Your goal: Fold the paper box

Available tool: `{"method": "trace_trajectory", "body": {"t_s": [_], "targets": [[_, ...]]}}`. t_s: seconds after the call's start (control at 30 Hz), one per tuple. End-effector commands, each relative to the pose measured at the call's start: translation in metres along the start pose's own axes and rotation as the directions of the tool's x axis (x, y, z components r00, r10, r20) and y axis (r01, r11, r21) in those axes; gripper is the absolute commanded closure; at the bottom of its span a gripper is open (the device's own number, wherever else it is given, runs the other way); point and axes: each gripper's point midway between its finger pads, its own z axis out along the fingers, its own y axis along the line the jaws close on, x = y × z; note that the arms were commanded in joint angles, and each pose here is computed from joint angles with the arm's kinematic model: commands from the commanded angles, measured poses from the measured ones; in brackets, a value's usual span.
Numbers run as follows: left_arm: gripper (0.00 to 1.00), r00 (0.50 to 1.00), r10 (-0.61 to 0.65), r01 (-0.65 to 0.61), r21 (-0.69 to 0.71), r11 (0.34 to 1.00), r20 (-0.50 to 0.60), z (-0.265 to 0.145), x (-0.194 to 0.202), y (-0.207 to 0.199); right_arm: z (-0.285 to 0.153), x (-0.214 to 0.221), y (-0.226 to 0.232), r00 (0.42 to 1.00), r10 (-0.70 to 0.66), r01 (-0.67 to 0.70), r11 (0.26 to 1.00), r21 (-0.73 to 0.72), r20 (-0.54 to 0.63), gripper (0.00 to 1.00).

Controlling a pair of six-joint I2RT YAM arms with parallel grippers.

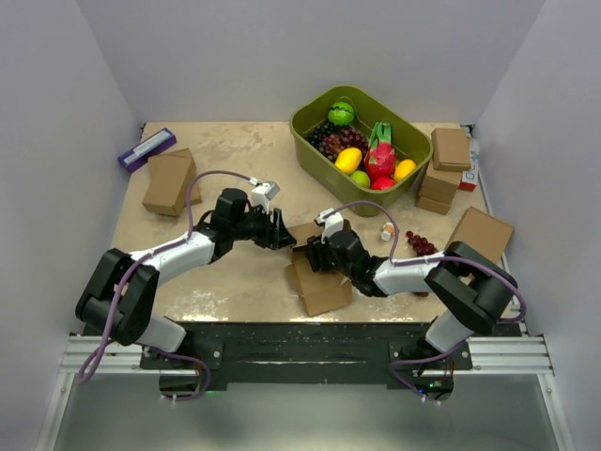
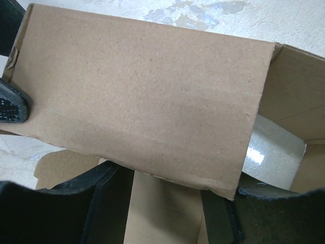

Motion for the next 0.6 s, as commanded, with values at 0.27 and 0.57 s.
{"method": "trace_trajectory", "body": {"t_s": [0.27, 0.57], "targets": [[0.47, 0.997, 0.073, -0.072, -0.081, 0.994, 0.006, -0.005, -0.015, 0.017, -0.052, -0.025, 0.019, 0.995, 0.101, -0.102, 0.994, -0.045, -0.025, 0.26], [0.49, 0.997, 0.072, -0.071, -0.064, 0.995, 0.009, -0.005, -0.015, 0.014, -0.082, 0.000, 0.022, 0.979, 0.141, -0.146, 0.989, -0.022, -0.148, 0.55]]}}
